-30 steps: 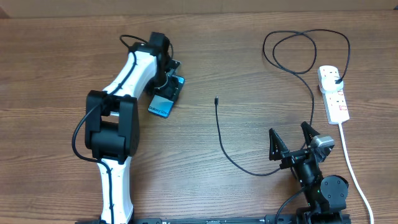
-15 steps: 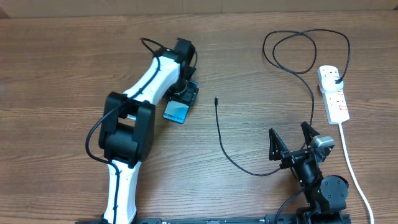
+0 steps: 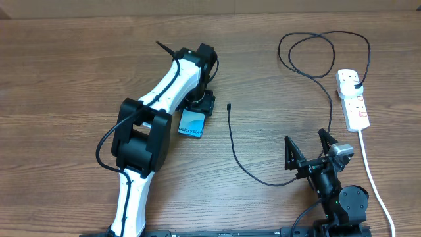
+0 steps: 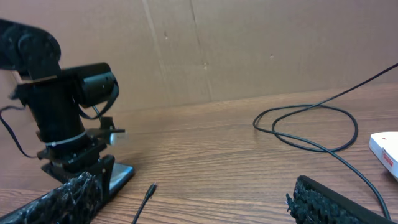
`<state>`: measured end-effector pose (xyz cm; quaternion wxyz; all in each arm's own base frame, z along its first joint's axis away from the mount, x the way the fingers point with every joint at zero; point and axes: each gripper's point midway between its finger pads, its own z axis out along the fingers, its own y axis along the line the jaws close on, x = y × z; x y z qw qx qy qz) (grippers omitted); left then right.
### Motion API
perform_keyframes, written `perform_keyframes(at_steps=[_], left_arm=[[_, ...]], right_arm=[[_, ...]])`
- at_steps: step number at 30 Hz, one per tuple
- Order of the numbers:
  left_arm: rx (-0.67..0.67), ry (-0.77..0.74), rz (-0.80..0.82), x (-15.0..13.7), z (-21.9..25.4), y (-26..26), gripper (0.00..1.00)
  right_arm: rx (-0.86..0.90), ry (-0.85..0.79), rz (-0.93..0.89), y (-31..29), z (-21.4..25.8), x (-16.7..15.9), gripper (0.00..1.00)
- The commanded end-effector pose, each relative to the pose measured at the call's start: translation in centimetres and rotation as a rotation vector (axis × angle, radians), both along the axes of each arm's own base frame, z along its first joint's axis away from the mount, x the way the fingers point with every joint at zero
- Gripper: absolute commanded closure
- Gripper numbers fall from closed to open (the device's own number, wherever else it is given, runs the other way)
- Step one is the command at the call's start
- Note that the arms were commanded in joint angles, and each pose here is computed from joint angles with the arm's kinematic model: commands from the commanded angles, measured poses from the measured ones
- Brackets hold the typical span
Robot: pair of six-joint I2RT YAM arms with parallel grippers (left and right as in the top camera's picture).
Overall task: Plug charger to phone and switch on socket
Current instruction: 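Lift the phone with the left gripper and carry it toward center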
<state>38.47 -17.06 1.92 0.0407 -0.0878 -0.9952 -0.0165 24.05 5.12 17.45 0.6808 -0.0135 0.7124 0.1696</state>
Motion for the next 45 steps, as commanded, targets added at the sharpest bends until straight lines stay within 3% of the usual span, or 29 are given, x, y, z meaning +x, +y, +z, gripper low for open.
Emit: perform_keyframes(at_steps=[1, 3, 8, 21, 34, 45], left_arm=[[-0.018, -0.047, 0.031, 1.4, 2.2, -0.8, 0.87], [-0.019, -0.039, 0.029, 1.2, 3.0, -0.9, 0.96], [-0.021, -0.016, 0.026, 0.7, 4.0, -1.0, 0.96], [-0.206, 0.202, 0.064, -3.7, 5.0, -3.9, 0.96], [-0.082, 0.363, 0.398, -7.1, 6.1, -2.8, 0.96], [-0.304, 0.529, 0.458, -8.5, 8.1, -6.9, 0.96]], right_arm=[[-0.007, -0.006, 0.0, 0.0, -0.2, 0.0, 0.0], [-0.007, -0.006, 0.0, 0.0, -0.2, 0.0, 0.0], [-0.007, -0.006, 0.0, 0.0, -0.2, 0.0, 0.0], [-0.007, -0.006, 0.0, 0.0, -0.2, 0.0, 0.0], [-0.007, -0.006, 0.0, 0.0, -0.2, 0.0, 0.0], [-0.007, -0.006, 0.0, 0.0, -0.2, 0.0, 0.0]])
